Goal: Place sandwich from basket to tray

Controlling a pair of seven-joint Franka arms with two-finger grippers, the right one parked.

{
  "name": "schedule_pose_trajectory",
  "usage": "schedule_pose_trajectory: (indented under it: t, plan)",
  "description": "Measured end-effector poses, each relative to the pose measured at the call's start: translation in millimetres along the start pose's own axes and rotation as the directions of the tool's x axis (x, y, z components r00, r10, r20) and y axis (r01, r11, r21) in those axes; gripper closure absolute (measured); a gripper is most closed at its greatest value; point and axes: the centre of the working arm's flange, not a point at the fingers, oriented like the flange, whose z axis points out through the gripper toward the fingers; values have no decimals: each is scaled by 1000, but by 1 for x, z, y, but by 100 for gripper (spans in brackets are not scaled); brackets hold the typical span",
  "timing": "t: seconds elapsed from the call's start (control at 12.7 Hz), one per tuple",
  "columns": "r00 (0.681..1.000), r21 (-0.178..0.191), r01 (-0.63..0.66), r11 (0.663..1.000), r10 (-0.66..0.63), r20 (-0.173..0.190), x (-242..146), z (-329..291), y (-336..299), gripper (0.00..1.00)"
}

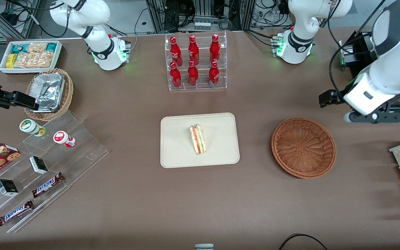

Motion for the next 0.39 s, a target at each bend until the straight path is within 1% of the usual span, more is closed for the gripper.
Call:
schedule_pose_trajectory:
  t: [0.16,0.31,0.39]
  plan:
    - [1000,2,5,1000,-6,15,-18,-8,-10,0]
    - [1000,18,6,1000,-6,28,-33,-17,-10,0]
    - [1000,23,7,1000,-7,27,-40,-22,-10,0]
